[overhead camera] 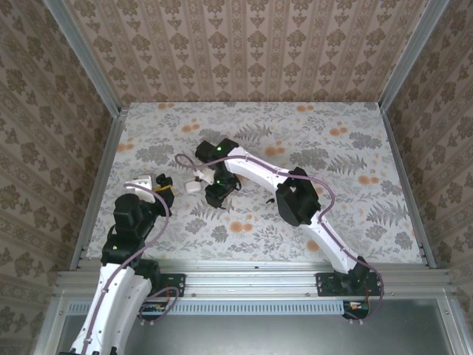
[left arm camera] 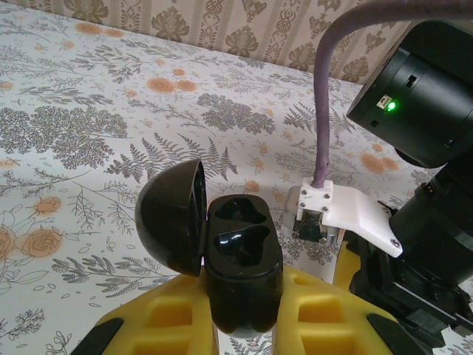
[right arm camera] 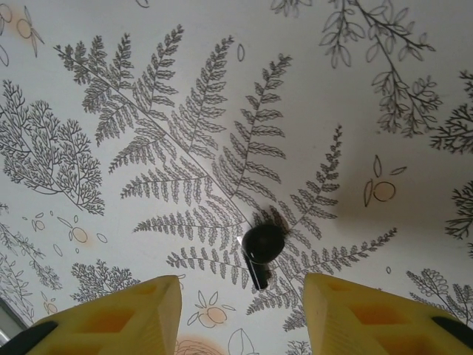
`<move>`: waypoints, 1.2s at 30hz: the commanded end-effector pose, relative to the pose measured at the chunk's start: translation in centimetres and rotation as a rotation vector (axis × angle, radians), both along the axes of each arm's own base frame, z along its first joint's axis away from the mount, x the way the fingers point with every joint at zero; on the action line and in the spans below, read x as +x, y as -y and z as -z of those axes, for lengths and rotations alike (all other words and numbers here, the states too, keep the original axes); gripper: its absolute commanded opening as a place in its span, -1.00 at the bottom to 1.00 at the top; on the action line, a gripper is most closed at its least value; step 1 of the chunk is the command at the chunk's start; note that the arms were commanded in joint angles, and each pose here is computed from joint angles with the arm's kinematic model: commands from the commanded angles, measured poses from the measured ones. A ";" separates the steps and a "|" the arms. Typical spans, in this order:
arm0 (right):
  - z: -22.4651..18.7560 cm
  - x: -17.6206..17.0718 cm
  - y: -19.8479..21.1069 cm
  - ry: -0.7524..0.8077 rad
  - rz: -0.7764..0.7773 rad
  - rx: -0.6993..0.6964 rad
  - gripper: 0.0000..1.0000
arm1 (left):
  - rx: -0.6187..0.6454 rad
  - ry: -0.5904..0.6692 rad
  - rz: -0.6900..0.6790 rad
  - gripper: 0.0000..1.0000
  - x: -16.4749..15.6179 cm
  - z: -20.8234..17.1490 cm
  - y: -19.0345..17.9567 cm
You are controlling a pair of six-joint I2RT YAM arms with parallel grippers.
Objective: Insert wireless bluetooth earbuds into charging case
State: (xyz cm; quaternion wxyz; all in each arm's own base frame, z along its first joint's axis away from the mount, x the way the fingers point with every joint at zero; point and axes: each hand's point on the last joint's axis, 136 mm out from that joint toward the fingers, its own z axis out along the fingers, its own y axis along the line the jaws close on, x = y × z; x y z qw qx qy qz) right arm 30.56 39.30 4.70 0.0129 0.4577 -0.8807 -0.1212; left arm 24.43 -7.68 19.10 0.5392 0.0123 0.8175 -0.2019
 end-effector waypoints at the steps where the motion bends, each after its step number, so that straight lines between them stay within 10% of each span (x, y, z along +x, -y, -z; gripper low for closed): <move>1: 1.3 -0.5 0.3 -0.017 -0.024 -0.044 -0.07 | -0.021 0.017 -0.017 -0.84 0.0 -0.7 -0.3; 36: 0.5 2.3 1.1 0.132 0.149 0.043 -0.51 | -0.034 0.014 0.018 -0.84 0.2 -0.3 0.4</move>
